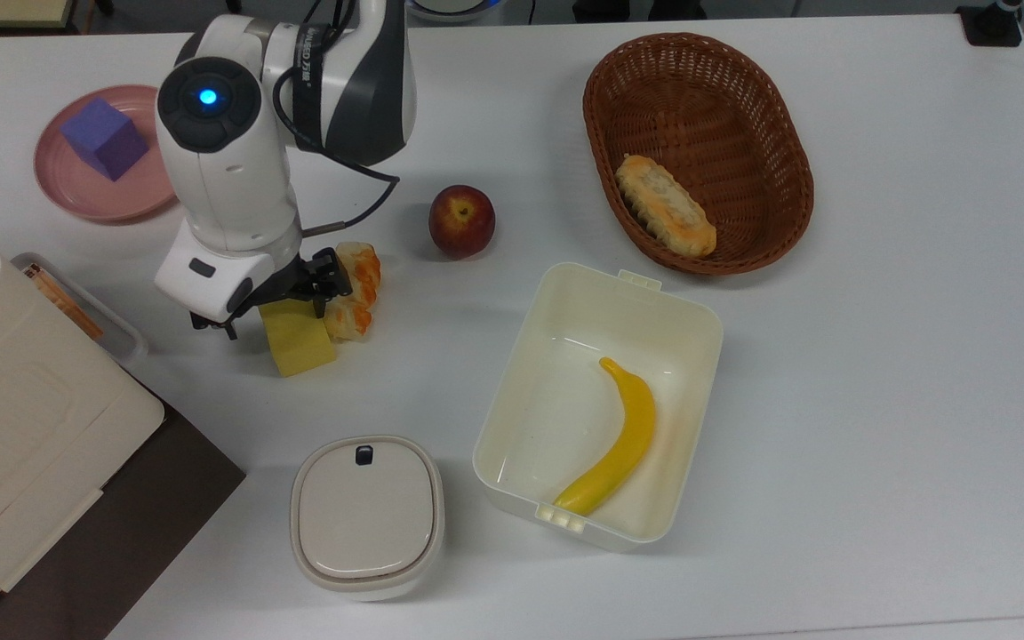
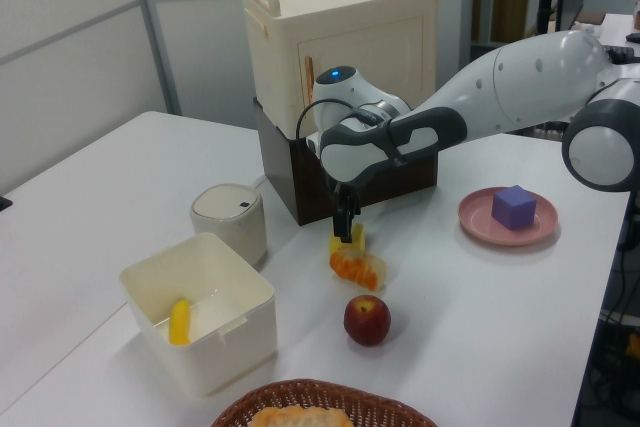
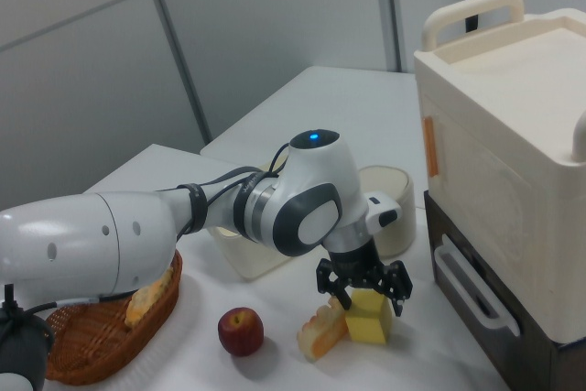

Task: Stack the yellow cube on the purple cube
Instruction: 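Lift the yellow cube and carry it above the purple cube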

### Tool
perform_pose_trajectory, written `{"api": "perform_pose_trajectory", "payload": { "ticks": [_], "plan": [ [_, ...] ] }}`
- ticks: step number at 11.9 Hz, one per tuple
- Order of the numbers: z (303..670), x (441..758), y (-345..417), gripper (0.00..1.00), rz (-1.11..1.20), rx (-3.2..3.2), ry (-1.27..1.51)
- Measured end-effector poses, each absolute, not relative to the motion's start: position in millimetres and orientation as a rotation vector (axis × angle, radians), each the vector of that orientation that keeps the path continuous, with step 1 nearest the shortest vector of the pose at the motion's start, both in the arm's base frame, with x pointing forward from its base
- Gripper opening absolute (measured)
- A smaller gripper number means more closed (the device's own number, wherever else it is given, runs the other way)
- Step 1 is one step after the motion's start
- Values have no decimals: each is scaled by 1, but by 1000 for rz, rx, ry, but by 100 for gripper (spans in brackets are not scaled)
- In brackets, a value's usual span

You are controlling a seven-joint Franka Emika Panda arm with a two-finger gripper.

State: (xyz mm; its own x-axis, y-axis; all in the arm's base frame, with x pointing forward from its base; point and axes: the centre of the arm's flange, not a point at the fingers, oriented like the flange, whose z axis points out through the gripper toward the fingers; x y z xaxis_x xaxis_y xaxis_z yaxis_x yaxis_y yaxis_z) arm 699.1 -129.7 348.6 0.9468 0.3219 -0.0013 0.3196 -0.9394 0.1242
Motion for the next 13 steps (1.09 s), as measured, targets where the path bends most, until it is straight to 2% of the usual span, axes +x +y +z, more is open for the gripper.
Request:
{"api": "perform_pose_trajectory", "payload": {
  "ticks": [5, 7, 8, 9, 10, 13],
  "plan": [
    [328, 697, -124, 100, -15, 2999, 500],
    [323, 698, -121, 94, -23, 3002, 500],
    [324, 698, -121, 86, -17, 3008, 459],
    [327, 699, -122, 69, -7, 3012, 418],
    [334, 700, -124, 57, 10, 3011, 394],
    [382, 693, -135, 57, 45, 3001, 342]
  ]
}}
